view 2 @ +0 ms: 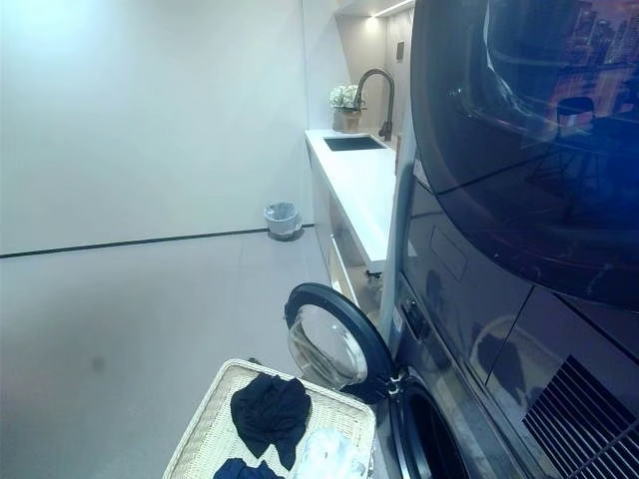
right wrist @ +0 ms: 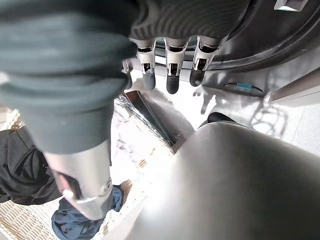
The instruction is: Put the clothes into the washing machine.
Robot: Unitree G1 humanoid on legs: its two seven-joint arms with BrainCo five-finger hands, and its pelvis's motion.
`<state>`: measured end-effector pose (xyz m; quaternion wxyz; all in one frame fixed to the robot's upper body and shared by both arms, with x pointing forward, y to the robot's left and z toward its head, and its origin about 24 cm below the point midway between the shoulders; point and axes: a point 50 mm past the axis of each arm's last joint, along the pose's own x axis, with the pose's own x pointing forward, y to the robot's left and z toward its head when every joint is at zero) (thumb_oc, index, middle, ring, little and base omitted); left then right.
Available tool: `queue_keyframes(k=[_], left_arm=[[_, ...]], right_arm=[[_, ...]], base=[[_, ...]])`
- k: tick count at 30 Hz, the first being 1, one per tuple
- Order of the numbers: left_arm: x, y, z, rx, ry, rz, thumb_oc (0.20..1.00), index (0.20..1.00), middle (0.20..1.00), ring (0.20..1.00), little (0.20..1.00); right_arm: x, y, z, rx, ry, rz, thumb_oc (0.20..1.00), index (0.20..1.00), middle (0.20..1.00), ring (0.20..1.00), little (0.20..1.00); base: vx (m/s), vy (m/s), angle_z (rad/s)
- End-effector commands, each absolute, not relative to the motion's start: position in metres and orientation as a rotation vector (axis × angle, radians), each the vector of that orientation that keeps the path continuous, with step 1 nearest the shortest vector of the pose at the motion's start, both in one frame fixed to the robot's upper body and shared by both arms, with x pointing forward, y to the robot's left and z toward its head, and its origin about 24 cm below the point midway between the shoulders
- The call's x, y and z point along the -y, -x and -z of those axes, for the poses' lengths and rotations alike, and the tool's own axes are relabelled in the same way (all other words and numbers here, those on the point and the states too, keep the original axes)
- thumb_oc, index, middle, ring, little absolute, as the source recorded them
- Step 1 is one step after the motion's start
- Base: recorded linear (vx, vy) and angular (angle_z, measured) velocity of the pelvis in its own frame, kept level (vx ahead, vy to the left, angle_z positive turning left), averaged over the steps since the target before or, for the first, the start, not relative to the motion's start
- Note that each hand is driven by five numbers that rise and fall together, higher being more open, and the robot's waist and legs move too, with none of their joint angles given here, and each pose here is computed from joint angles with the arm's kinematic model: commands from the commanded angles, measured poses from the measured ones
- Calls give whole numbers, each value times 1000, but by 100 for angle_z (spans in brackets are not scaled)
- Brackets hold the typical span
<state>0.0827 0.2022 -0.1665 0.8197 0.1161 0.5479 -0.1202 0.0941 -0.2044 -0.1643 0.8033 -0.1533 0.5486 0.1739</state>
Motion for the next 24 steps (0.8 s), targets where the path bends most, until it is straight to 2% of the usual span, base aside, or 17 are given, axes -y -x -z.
queue_keyframes(k=[1, 9, 13, 24], left_arm=[[-177, -101, 167, -1128, -208, 261, 1000, 1000, 1000, 1000, 1000], [-186, -103, 166, -1108, -260, 125, 1000, 1000, 1000, 1000, 1000], [-198, -105, 164, -1096, -314, -16, 1000, 1000, 1000, 1000, 1000], [-233, -135, 144, -934, -538, -304, 1000, 1000, 1000, 1000, 1000]], right_arm=[[184, -115, 162, -1106, 322, -435, 1000, 1000, 1000, 1000, 1000], [184, -111, 163, -1114, 316, -430, 1000, 1000, 1000, 1000, 1000], [185, -110, 163, -1119, 315, -425, 1000, 1000, 1000, 1000, 1000], [200, -115, 159, -1109, 340, -421, 1000, 1000, 1000, 1000, 1000]], base=[[54, 1, 0], [8, 2, 0], [40, 20, 0], [48, 47, -3]])
